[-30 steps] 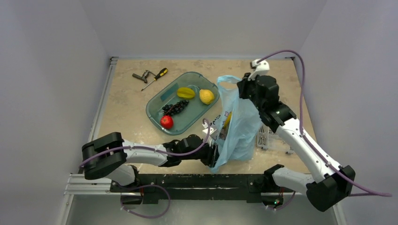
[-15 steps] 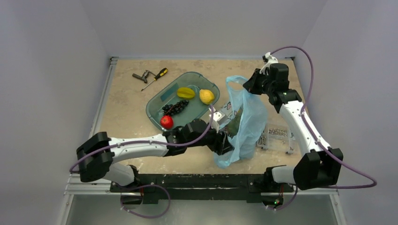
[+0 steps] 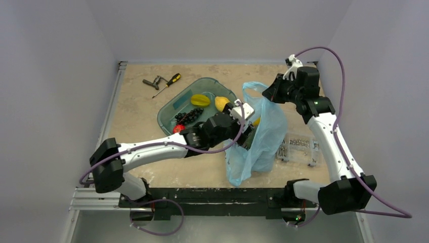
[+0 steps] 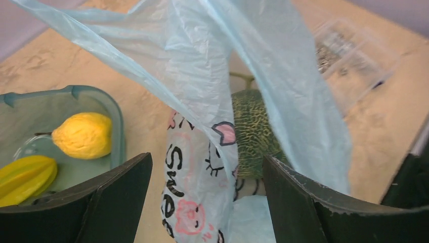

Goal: Take the fake fruits out of the plastic bag

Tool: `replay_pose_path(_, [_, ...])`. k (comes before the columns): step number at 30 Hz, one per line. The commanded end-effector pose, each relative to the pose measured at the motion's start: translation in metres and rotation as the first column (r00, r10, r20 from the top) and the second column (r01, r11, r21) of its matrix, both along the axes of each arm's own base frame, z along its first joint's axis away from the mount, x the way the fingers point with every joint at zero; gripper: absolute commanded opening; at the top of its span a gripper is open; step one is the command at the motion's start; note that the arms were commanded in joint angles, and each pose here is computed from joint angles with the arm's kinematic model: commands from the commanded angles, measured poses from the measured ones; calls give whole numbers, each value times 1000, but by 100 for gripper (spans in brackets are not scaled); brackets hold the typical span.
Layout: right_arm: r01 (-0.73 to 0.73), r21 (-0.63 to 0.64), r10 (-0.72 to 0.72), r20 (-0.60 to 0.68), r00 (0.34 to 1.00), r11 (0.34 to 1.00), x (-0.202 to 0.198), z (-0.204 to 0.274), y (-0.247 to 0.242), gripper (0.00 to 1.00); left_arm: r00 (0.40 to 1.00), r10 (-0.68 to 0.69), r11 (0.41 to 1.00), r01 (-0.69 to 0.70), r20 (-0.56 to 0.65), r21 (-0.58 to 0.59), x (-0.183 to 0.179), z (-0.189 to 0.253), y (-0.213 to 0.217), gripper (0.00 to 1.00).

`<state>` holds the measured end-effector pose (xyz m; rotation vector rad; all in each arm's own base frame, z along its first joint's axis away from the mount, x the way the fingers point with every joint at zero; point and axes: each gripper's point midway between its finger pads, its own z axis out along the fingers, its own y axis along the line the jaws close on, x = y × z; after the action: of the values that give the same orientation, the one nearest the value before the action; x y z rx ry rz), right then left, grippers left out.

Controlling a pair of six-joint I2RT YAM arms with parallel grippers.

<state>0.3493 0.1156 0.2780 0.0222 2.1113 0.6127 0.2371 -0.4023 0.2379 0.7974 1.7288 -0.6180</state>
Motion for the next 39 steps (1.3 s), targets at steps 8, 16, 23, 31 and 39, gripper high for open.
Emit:
replay_pose_path(8, [-46,45,45,8,999,998,-8,21,10,0,985,121,964,-147,126,222,59,-30,-16,64])
replay_pose_path(16, [181,-368,-246,-139,959,912,-50,-19,-40,88,975,-14,1000,12,-222,-7,61,4,-22,0])
replay_pose_path(23, [208,-362,-271,-135,953,909,-94,-24,-40,99,917,-61,990,6,-393,-141,46,19,-17,0])
replay_pose_path(31, [276,-482,-370,-110,922,832,-107,-57,-36,99,847,-153,965,16,-509,-263,47,21,-23,0])
replay_pose_path(39, [240,-235,-225,89,970,942,-41,-1,1,72,814,-315,926,152,-487,-344,34,24,-18,0])
